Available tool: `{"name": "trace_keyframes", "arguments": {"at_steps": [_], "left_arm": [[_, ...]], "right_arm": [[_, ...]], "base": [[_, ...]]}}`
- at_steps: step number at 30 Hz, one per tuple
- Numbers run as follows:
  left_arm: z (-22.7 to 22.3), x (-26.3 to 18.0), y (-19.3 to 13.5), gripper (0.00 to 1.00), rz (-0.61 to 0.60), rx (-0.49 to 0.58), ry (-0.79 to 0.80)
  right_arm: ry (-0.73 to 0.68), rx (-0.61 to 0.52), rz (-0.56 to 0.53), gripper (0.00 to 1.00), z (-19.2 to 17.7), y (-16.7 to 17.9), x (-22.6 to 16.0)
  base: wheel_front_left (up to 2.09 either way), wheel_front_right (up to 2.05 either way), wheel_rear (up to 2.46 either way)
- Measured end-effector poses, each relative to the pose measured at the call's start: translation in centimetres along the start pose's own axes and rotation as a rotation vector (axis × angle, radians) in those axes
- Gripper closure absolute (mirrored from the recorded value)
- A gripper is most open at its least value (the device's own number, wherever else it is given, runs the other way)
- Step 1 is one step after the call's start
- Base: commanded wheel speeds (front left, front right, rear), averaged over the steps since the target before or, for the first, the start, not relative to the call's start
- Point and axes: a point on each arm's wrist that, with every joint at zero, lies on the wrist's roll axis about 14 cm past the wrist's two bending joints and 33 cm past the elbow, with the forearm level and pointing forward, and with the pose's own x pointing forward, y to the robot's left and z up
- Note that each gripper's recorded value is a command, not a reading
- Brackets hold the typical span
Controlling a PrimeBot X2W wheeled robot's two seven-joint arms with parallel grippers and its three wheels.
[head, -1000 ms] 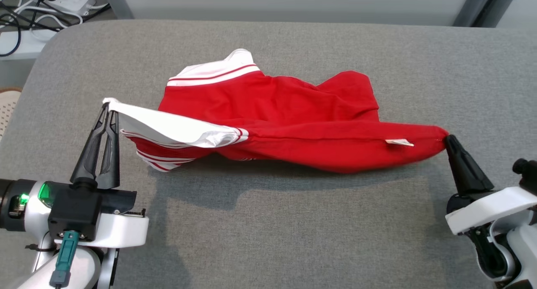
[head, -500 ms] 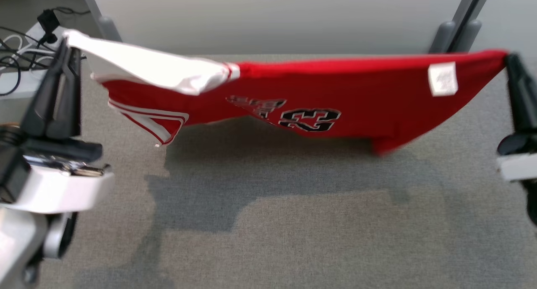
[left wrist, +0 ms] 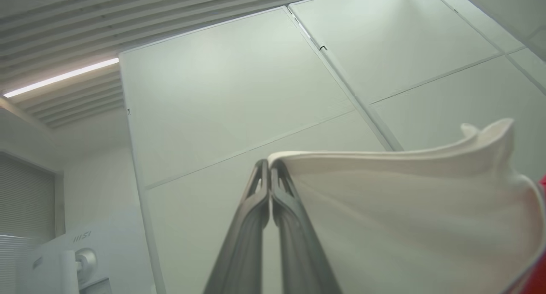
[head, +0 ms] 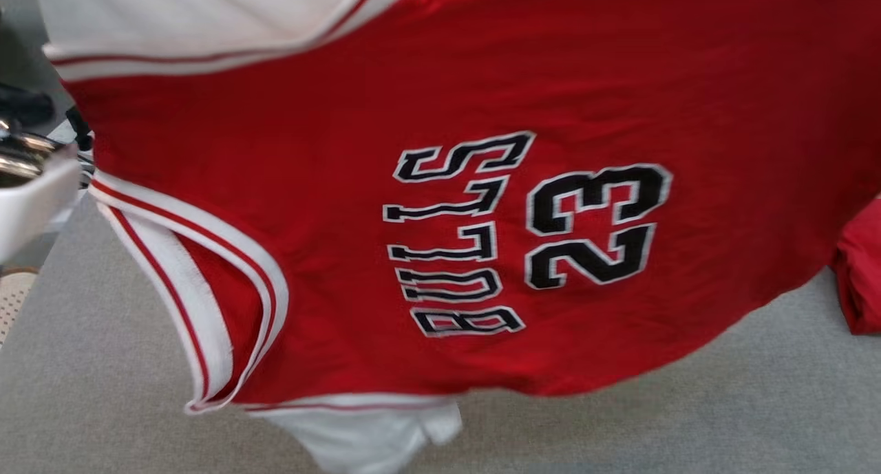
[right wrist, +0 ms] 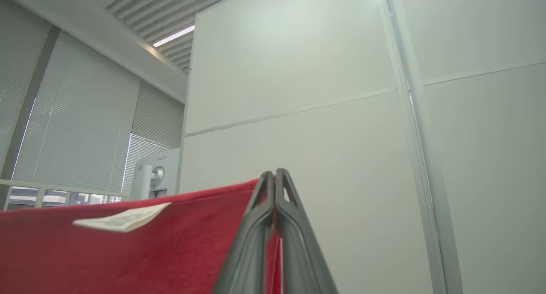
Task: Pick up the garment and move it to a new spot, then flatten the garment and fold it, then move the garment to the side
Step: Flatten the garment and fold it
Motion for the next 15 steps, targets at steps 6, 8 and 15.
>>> {"name": "trace_keyframes", "arguments": {"at_steps": [6,8,15], "left_arm": [[0.0,1.8,-1.4,1.0,-0.062,-0.054,0.019],[-3.7,1.5,-2.2,1.0,-0.078,-0.098,0.121],[-15.1,1.0,-4.4,1.0,-0.142,-0.12,0.392]], "right_arm": [[0.068,-0.078,0.018,1.0,0.4,0.0,1.1],[0.197,-0.05,0.004,1.0,-3.5,-0.3,0.9],[0.53,-0.033,-0.038,1.0,-14.6,-1.0,0.9]], "base": [[0.0,0.0,0.0],[0.0,0.0,0.0],[0.0,0.0,0.0]]}}
